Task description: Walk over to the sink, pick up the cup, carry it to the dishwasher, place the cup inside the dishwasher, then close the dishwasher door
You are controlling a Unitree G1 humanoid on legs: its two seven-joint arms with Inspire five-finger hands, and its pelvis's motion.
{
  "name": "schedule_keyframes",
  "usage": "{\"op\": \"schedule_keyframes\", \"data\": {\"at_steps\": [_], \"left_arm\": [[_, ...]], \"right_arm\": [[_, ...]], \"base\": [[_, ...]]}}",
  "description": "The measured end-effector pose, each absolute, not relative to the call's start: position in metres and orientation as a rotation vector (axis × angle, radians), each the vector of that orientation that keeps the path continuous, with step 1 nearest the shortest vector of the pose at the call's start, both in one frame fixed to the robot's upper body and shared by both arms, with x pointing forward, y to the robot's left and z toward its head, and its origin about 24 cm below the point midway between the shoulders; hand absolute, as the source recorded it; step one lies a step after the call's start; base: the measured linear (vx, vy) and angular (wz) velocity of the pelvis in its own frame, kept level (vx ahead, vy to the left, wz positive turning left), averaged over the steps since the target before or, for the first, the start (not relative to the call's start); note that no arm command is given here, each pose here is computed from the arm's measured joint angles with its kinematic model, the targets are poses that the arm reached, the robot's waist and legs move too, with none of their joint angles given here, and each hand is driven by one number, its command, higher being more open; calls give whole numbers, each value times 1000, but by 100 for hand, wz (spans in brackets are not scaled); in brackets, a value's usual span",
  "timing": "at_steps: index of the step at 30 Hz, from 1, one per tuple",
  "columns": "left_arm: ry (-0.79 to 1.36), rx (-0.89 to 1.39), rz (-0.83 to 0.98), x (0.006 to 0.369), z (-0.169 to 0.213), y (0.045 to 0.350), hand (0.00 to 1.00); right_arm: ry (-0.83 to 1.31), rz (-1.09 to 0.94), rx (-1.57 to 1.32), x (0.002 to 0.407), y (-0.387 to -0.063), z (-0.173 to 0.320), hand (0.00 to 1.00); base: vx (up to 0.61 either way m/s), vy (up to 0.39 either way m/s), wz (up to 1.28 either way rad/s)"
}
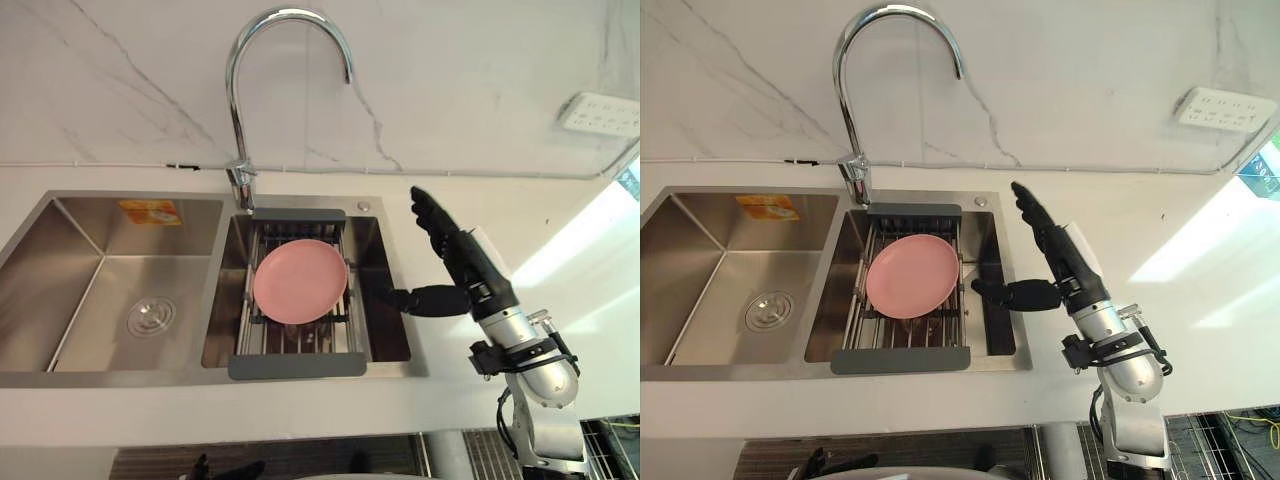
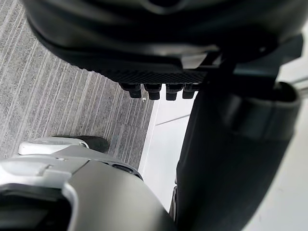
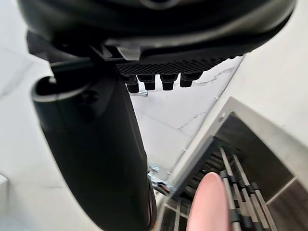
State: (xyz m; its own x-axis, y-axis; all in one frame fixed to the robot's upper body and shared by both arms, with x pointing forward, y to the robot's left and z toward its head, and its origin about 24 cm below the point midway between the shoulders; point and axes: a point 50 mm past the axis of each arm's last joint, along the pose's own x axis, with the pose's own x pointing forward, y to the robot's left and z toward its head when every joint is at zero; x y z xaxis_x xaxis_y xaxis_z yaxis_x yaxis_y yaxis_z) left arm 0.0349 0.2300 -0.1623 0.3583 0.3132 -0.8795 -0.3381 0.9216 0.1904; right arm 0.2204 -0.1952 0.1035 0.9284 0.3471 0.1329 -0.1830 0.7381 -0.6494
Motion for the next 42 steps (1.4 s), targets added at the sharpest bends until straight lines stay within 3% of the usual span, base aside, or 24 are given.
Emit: {"op": "schedule_keyframes", "data": {"at_steps": [7,23,42], "left_arm": [[1153,-16,413,32,-163,230,100],[1170,7,393,32,-163,231,100],[1175,1,386,37,-163,231,100]], "right_arm": [[-360,417,-1059,222,-164,116,100],[-443,529,-1119,234,-127,121,100],[-310,651,-1270,254,-103,79,100]], "base": [[-44,-9,2],[-12,3,1],[-33,-1,6]]}}
